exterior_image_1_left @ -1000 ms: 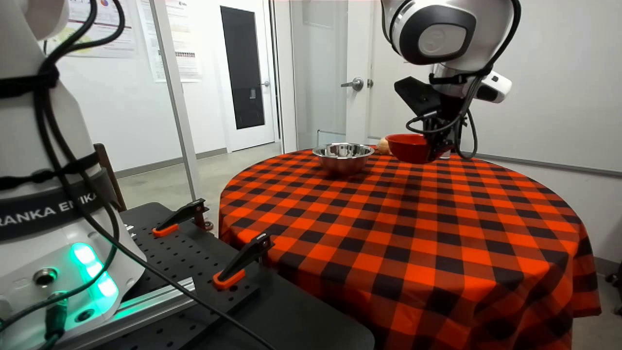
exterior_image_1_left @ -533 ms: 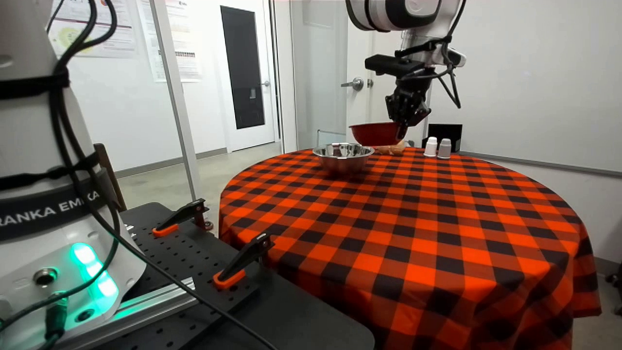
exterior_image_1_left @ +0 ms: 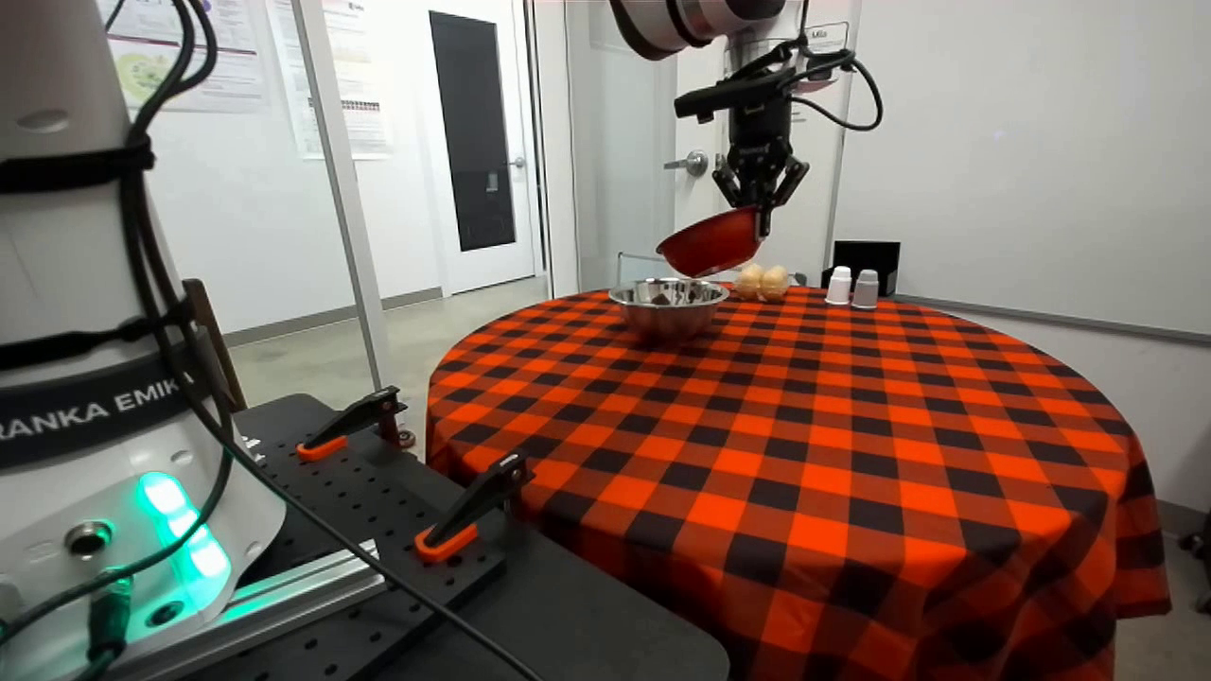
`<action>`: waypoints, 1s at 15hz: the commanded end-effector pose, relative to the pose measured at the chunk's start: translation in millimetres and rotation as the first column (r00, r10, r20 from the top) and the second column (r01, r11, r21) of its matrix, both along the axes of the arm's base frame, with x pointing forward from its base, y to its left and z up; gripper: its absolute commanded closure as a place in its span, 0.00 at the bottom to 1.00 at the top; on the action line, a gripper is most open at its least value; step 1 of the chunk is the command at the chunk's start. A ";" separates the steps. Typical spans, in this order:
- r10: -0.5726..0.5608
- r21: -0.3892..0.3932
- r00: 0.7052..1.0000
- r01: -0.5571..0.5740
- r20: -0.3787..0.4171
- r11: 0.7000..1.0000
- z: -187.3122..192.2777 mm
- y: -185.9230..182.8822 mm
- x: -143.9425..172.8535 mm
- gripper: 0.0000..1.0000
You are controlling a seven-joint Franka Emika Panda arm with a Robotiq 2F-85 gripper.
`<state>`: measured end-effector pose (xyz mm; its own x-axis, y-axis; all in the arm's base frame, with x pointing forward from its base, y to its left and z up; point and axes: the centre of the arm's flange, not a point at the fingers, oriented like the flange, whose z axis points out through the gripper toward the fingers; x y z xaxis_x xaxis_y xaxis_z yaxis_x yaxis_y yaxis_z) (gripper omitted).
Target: Pour the contents of the orange bowl into the silver bowl
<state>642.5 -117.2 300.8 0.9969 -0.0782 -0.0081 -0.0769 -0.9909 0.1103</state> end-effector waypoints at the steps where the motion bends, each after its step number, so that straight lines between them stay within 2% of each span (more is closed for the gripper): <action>1: 0.065 -0.089 0.998 -0.065 -0.006 0.994 18.3 36.4 22.0 0.99; 5: 0.118 -0.159 0.993 -0.115 0.010 0.981 15.2 72.4 42.3 0.99; 8: 0.136 -0.241 0.991 -0.130 0.011 0.962 1.7 91.7 52.2 0.99; 15: 0.221 -0.451 0.975 -0.185 0.030 0.873 -19.6 150.2 66.3 0.99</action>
<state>694.4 11.3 279.9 0.9910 0.1283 0.0369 0.0967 -0.8802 0.4646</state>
